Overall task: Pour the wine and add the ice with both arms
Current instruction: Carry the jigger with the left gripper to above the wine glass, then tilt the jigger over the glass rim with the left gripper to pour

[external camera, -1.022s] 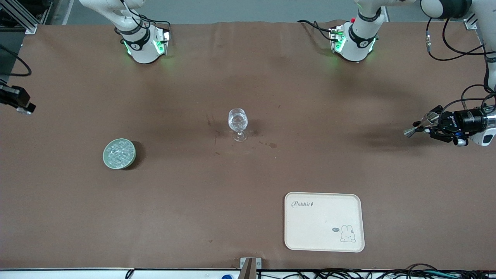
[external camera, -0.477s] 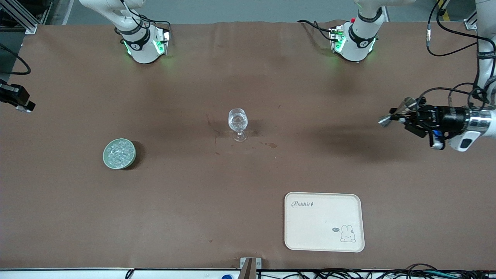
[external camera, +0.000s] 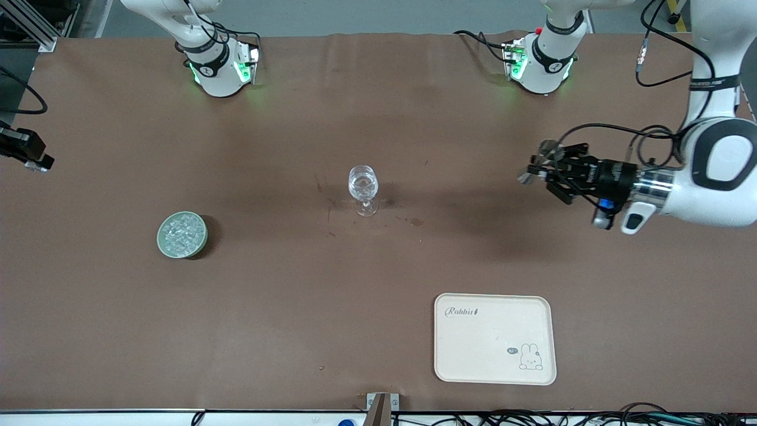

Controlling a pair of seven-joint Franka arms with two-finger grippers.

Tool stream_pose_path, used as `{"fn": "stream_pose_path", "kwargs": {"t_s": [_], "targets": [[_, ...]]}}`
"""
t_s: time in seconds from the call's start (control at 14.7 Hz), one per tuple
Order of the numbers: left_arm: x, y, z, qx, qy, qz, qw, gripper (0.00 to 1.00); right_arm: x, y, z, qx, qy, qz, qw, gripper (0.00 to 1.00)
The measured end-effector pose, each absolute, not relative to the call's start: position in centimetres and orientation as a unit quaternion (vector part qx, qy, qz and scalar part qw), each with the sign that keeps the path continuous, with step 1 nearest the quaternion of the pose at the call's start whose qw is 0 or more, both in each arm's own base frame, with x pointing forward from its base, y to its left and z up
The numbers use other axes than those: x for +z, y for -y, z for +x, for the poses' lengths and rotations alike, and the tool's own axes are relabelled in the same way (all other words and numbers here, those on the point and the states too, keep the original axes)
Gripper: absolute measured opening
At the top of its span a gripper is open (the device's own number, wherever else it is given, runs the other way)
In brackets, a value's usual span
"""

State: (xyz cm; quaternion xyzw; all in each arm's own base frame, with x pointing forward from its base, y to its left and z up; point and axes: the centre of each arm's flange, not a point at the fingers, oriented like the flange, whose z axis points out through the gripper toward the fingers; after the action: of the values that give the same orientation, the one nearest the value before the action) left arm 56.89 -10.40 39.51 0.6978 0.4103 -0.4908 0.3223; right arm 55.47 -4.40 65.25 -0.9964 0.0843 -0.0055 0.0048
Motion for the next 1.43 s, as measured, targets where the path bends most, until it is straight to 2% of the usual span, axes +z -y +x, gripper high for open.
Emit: {"fn": "stream_pose_path", "kwargs": {"t_s": [0.48,0.82,1.16,1.43], "targets": [[37.7,23.2,55.5,-0.464,-0.457,0.71,0.268,0.22,65.2,4.3,55.5,-0.005,-0.083,-0.997,0.005,0.23],[34.3,30.1,54.3,-0.435,-0.473,0.725,0.248,0.22,65.2,4.1,55.5,-0.005,-0.082,-0.997,0.005,0.23],[32.2,35.1,53.5,-0.394,-0.51,0.732,0.222,0.22,65.2,4.1,55.5,-0.005,-0.082,-0.997,0.005,0.23],[33.2,37.2,54.3,-0.344,-0.551,0.728,0.219,0.22,65.2,4.1,55.5,-0.004,-0.081,-0.997,0.005,0.23]]}}
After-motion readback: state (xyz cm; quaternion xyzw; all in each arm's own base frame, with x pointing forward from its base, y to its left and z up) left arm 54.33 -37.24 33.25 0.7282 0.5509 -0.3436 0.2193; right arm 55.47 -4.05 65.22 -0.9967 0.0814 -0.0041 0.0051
